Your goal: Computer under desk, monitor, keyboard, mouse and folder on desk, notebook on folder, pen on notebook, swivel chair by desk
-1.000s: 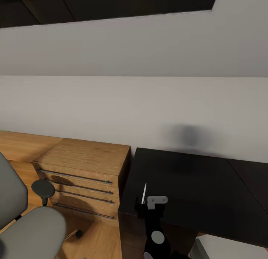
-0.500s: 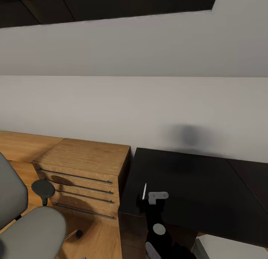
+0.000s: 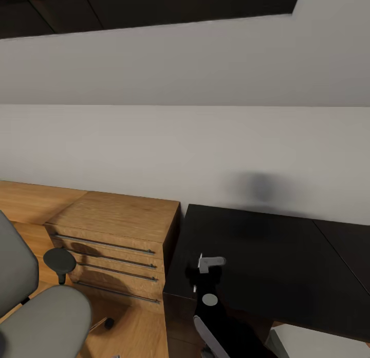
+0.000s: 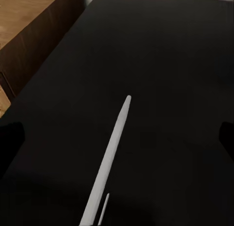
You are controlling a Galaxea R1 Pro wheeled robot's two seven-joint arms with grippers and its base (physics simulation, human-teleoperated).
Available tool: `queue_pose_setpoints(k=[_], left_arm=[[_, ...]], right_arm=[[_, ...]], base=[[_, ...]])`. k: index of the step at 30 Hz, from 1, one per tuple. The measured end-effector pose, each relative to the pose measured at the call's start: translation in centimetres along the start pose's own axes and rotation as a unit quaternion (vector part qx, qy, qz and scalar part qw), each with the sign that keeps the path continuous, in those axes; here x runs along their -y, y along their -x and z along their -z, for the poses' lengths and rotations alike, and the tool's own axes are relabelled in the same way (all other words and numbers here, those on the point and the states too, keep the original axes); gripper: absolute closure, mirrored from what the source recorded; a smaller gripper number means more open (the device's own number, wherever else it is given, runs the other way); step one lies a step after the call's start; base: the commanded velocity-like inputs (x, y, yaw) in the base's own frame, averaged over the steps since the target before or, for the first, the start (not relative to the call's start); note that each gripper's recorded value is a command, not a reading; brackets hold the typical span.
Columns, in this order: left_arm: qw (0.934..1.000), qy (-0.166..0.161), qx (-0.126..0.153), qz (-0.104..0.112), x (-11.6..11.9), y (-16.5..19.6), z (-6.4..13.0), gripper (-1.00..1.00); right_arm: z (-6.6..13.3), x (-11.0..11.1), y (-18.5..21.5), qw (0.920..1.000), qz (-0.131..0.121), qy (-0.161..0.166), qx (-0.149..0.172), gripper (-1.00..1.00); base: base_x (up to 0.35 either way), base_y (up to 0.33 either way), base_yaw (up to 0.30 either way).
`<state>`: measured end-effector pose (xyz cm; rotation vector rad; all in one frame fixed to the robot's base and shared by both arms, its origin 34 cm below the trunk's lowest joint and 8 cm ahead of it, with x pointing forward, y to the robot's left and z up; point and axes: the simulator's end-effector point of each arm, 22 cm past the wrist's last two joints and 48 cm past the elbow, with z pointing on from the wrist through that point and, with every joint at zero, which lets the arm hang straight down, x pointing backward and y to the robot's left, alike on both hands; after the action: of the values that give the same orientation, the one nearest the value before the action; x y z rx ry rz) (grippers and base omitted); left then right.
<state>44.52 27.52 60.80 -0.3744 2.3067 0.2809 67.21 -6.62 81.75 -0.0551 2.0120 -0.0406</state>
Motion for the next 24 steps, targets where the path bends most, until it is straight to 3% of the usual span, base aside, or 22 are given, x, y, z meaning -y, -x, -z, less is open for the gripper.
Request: queue_pose_setpoints(k=[3,9,24], left_arm=[[1.0,-0.002,0.0,-0.001,0.1,0.0,0.0,-1.0],[1.0,-0.001,0.0,-0.001,0.1,0.0,0.0,-1.0],[1.0,-0.001,0.0,-0.001,0.1,0.0,0.0,-1.0]], right_arm=[[-1.3,0.2,-0.4,0.9999,0.007,0.002,-0.014,-1.0],[-2.2,0.9,-1.2,0.9995,-0.003,0.0,-0.031,-1.0],[-2.7,1.6,-2.8,0.9987,-0.001,-0.008,-0.049,-1.0]], base=[[0.0,0.0,0.0],[0.0,0.0,0.0],[0.0,0.0,0.0]])
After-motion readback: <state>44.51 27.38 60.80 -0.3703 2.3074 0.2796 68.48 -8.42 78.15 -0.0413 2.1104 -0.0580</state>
